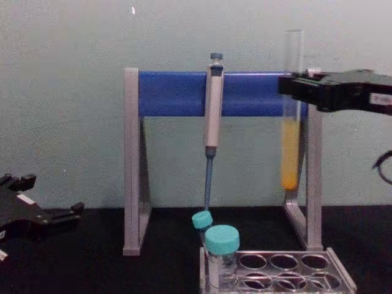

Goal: Pick up the test tube from the test tube rack, shake it, then place it back into the test tube rack.

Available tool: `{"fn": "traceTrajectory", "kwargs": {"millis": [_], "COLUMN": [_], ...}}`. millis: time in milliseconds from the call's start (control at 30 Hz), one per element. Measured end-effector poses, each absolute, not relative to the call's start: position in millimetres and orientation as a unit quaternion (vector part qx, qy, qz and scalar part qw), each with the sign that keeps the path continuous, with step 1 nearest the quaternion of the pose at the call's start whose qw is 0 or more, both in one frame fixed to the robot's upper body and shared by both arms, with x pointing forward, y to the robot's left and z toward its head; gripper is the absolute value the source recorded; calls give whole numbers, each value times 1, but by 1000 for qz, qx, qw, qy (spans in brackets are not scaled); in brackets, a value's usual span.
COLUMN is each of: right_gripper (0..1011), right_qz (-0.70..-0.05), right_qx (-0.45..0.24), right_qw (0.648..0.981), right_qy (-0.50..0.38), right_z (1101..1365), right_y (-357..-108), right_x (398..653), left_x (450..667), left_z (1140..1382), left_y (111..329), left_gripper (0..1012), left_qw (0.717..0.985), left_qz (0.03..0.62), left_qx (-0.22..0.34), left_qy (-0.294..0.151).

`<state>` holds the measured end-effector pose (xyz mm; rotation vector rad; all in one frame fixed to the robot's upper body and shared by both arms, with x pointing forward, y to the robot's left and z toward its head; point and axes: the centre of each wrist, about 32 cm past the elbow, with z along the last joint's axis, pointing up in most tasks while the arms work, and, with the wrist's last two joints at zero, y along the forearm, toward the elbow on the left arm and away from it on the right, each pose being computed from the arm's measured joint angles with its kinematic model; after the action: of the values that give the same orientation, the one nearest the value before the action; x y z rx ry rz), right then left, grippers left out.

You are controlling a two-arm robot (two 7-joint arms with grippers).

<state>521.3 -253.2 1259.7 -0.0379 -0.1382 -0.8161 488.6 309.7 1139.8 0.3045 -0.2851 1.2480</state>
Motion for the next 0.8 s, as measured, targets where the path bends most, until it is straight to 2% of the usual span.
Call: {"fn": "traceTrajectory", "kwargs": {"millis": [267,467,633,800], "right_gripper": [221,221,221,221], "right_qz": [-411,-387,-357,-337], "right_qx": [-26,-29,-21,-10], "right_qw": [910,921,933,941], "right_qy": [-49,-27,-22,-32], "right_z": [1256,1251,1249,1251], "right_y": [-269,-265,-252,-235], "right_x": [493,478,482,501], "left_x": [489,489,489,489], "left_z": [1140,1140,1140,1140], "left_y": [310,310,310,310], "left_gripper": [1001,1001,1001,1001], "left_qw": [791,791,791,791], "left_qz": [580,580,580,580], "left_qx": [142,141,141,141], "left_qy": [-132,-132,-132,-132]}}
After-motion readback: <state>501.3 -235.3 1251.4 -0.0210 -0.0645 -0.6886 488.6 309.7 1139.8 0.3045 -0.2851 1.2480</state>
